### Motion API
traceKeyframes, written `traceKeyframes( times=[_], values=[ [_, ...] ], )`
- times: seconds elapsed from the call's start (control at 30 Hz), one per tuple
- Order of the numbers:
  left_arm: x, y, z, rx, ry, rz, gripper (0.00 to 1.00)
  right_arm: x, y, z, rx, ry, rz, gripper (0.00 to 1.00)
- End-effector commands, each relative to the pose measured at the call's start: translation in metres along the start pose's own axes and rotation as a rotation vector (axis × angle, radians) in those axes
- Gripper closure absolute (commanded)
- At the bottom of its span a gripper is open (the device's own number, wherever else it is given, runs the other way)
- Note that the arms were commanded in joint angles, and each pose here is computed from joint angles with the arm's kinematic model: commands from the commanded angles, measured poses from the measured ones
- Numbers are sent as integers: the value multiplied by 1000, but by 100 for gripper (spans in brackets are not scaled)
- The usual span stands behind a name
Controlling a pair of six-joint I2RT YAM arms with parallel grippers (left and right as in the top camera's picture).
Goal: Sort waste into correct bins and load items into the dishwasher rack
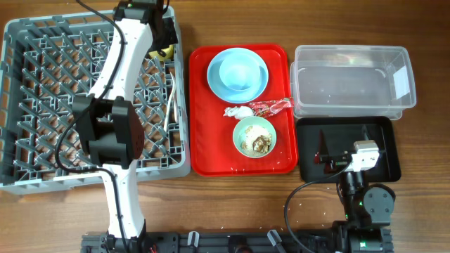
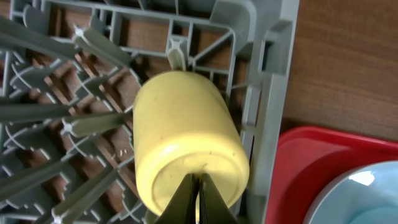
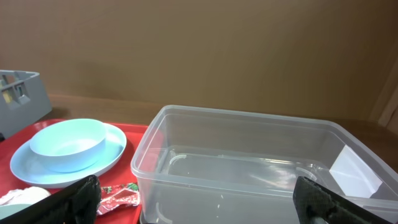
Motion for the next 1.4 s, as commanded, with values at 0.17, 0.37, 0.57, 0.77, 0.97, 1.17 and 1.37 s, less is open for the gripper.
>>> traceKeyframes(
  times=[0.17,0.37,0.57,0.77,0.97,1.17,1.37],
  values=[
    [38,14,23,-19,44,-85,96,-1,1,0,-6,-6,0,0],
    [38,38,-7,-113,-37,-114,95,-1,1,0,-6,-5,0,0],
    [5,36,-96,-108,-342,-138,78,-1,1,0,-6,-6,0,0],
    [-6,-44,-115,215,-260,-141,88,-1,1,0,-6,-6,0,0],
    [-21,-96,-71,267,-14,11,78,-1,1,0,-6,-6,0,0],
    [-14,-106,-42,238,55,-5,71,-1,1,0,-6,-6,0,0],
    [-16,-103,-40,226,47,-7,77,-1,1,0,-5,-5,0,0]
  ],
)
Point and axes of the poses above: each gripper's point midway between its finger pads, its own z axis out along the fingers, its own x axis along the line the jaws close on, y = z × x, the point moved 4 cm from there along -z, back along the fingers, and after that the axes turned 1 degree about -z, right-handed, at the moved point
